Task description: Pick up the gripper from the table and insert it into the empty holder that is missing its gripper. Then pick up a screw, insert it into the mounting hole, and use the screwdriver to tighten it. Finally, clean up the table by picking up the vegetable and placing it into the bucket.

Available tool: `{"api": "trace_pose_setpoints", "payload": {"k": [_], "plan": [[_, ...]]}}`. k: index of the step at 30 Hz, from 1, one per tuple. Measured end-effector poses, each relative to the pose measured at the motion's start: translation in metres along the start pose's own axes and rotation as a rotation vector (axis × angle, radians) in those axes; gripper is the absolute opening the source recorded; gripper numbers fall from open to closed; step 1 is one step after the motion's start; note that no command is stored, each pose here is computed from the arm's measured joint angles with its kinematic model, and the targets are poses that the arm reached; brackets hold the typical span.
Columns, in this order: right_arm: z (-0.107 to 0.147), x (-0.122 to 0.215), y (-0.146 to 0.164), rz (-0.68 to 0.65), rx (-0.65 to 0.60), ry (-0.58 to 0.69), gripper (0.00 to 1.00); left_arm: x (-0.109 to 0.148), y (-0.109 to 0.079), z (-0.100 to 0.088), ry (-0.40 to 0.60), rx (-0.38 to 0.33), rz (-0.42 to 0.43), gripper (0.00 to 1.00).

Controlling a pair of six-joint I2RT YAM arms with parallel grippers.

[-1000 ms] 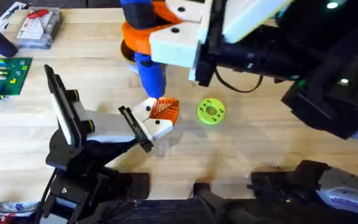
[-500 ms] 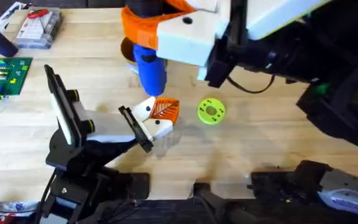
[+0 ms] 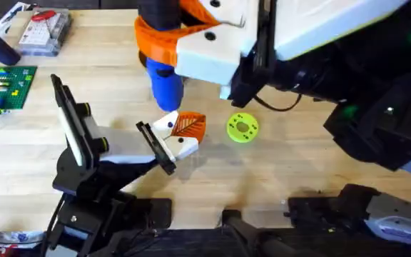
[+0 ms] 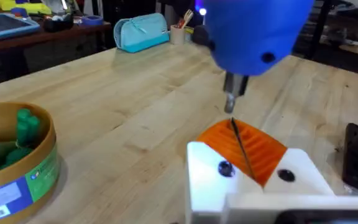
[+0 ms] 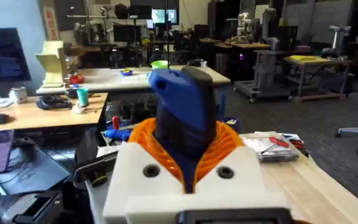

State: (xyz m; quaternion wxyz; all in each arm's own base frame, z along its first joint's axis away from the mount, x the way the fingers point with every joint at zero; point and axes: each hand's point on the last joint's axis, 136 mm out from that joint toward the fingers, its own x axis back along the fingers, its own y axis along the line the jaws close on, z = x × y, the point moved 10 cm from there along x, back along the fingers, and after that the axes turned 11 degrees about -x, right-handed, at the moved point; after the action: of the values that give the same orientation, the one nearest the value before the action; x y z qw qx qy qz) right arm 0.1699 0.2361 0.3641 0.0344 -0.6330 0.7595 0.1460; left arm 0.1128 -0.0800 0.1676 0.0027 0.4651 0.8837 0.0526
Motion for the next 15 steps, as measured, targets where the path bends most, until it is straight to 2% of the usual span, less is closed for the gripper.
{"api": "trace_pose_setpoints", "payload": {"k": [8, 15], "plan": [[0.015, -0.009, -0.003, -0.007, -0.029, 0.044, 0.034, 0.000, 0.000, 0.000, 0.000, 0.000, 0.000, 0.014], [0.018, -0.010, -0.004, -0.003, -0.036, 0.055, 0.034, 0.000, 0.000, 0.000, 0.000, 0.000, 0.000, 0.014]]}}
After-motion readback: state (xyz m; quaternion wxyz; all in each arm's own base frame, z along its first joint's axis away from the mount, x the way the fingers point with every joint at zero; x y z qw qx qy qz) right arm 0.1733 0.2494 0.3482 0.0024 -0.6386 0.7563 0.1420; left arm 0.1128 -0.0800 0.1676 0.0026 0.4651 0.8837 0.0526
